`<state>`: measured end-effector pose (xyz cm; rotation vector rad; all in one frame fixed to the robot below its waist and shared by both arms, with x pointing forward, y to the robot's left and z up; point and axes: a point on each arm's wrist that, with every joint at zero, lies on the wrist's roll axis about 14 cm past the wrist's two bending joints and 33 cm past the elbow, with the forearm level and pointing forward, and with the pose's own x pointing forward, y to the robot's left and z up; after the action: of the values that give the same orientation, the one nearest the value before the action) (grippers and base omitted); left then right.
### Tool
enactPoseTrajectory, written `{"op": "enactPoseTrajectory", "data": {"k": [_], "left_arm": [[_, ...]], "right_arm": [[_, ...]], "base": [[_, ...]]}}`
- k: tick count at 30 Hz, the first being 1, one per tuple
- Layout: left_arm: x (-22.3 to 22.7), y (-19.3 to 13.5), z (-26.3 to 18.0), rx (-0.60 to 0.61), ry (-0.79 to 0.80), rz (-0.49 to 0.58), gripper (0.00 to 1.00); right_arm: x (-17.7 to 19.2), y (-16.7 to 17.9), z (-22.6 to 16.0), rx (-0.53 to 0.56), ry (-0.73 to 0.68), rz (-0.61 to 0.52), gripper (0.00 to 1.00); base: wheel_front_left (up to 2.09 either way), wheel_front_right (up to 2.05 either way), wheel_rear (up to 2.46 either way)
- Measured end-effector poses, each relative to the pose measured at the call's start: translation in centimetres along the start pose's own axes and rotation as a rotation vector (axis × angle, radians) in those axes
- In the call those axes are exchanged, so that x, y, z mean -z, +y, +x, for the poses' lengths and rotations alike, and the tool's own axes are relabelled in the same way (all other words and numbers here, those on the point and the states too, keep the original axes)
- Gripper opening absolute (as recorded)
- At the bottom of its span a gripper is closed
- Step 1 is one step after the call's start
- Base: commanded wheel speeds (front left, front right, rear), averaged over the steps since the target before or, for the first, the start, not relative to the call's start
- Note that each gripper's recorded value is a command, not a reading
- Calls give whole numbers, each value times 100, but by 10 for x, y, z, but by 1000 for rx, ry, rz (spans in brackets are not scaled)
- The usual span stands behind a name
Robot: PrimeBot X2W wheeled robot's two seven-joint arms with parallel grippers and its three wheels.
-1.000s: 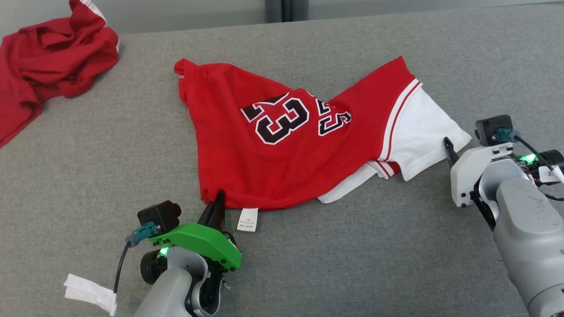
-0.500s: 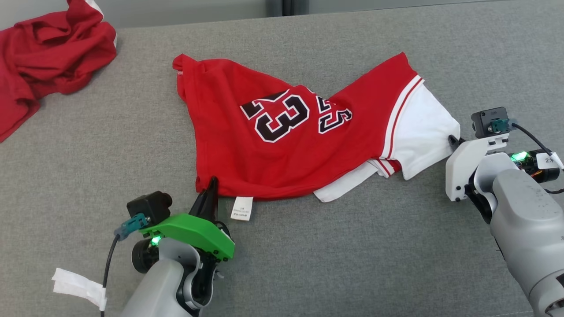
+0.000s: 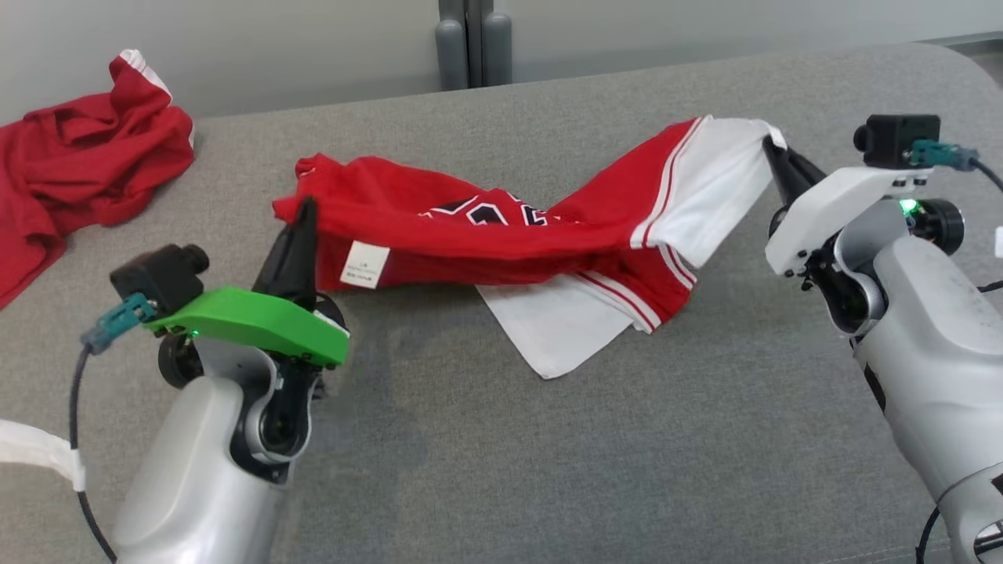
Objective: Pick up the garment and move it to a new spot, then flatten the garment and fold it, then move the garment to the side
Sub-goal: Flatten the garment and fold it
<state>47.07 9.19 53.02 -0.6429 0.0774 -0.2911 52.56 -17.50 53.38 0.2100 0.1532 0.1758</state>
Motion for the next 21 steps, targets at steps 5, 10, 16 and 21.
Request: {"op": "enactPoseTrajectory", "data": {"k": [5, 10, 16, 21], "left_arm": [[-65, -49, 0, 134, -132, 19, 0], [-121, -106, -16, 278, -245, 77, 0], [-173, -182, -50, 474, -359, 154, 0], [-194, -225, -75, 575, -406, 206, 0]], "right_arm": [[-78, 14, -26, -77, -201, 77, 0], [-150, 28, -70, -156, -389, 104, 0], [-226, 45, -139, -245, -601, 99, 0], [-267, 49, -193, -247, -725, 31, 0]], "base": [[0, 0, 0], [0, 0, 0], [0, 0, 0], [0, 0, 0]]}}
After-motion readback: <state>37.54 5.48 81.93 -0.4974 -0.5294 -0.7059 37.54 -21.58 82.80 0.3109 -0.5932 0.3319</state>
